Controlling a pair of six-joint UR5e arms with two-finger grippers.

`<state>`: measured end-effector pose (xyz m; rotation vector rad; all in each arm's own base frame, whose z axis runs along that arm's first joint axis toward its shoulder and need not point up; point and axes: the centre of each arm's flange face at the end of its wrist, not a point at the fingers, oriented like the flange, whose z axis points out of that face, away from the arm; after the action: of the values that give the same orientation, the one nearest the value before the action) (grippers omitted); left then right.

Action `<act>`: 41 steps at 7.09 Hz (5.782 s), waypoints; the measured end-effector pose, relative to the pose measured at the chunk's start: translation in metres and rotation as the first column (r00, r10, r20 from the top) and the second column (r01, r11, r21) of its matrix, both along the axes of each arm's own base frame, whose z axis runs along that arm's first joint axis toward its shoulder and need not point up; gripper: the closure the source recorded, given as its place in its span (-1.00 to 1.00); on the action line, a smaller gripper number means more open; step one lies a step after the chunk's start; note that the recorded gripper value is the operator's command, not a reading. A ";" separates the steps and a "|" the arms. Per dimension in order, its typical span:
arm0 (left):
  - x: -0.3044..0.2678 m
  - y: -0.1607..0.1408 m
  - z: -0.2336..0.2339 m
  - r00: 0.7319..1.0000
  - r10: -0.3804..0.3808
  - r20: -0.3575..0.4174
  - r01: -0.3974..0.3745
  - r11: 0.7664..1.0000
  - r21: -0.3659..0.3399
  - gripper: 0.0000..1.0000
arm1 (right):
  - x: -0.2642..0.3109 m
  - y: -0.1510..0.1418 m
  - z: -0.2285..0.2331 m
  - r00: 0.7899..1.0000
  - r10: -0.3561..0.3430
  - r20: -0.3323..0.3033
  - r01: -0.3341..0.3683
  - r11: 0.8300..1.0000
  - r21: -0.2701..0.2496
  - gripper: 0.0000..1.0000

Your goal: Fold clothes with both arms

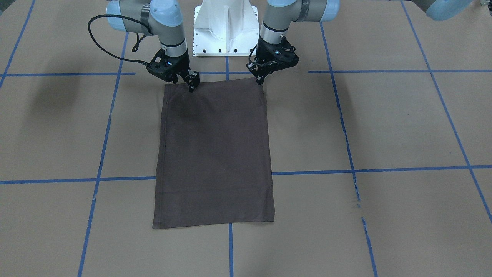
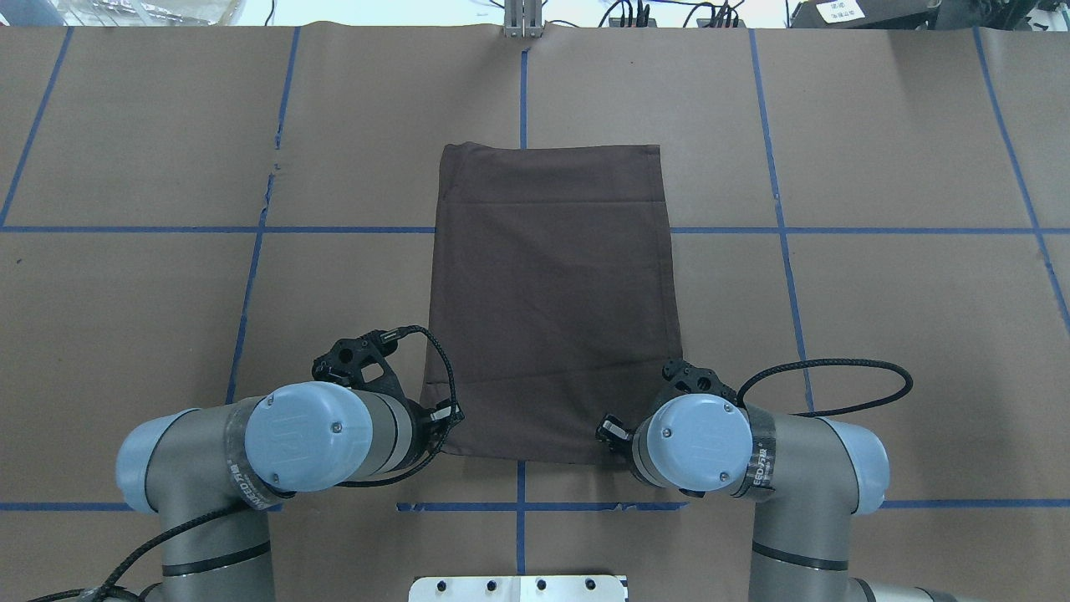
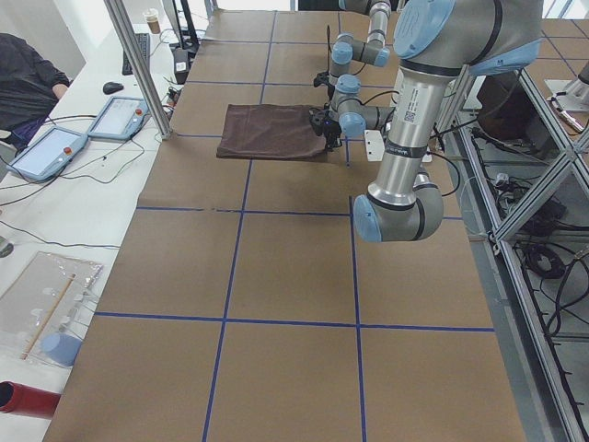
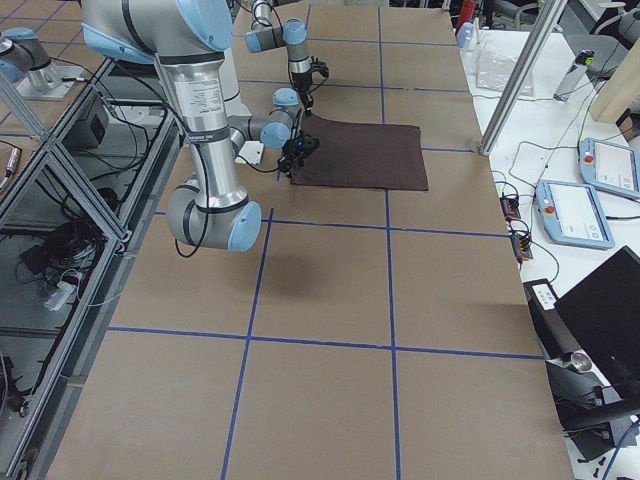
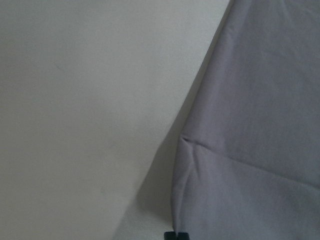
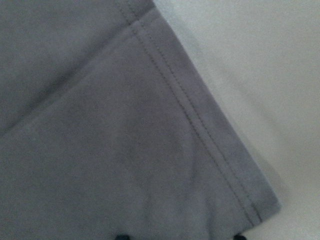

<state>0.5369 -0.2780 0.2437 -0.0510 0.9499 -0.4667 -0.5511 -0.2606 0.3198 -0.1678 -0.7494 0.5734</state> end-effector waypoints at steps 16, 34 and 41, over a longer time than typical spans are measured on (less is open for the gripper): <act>-0.045 0.065 -0.048 0.991 0.051 -0.125 -0.063 0.993 -0.096 1.00 | 0.039 0.035 -0.069 0.985 -0.029 0.172 0.026 1.000 0.017 1.00; -0.105 -0.346 0.089 0.995 -0.096 0.017 0.089 0.968 0.233 -1.00 | 0.095 -0.432 -0.016 0.997 -0.011 0.078 -0.015 0.948 0.318 -1.00; -0.529 -0.293 0.297 0.844 0.231 0.485 -0.496 0.681 0.538 -1.00 | 0.555 -0.364 0.312 0.899 -0.423 -0.117 0.423 0.766 0.484 -1.00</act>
<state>0.0080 -0.5709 0.5412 0.4653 0.6417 0.2606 0.0037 -0.6242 0.6316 0.1480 -0.8048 -0.0687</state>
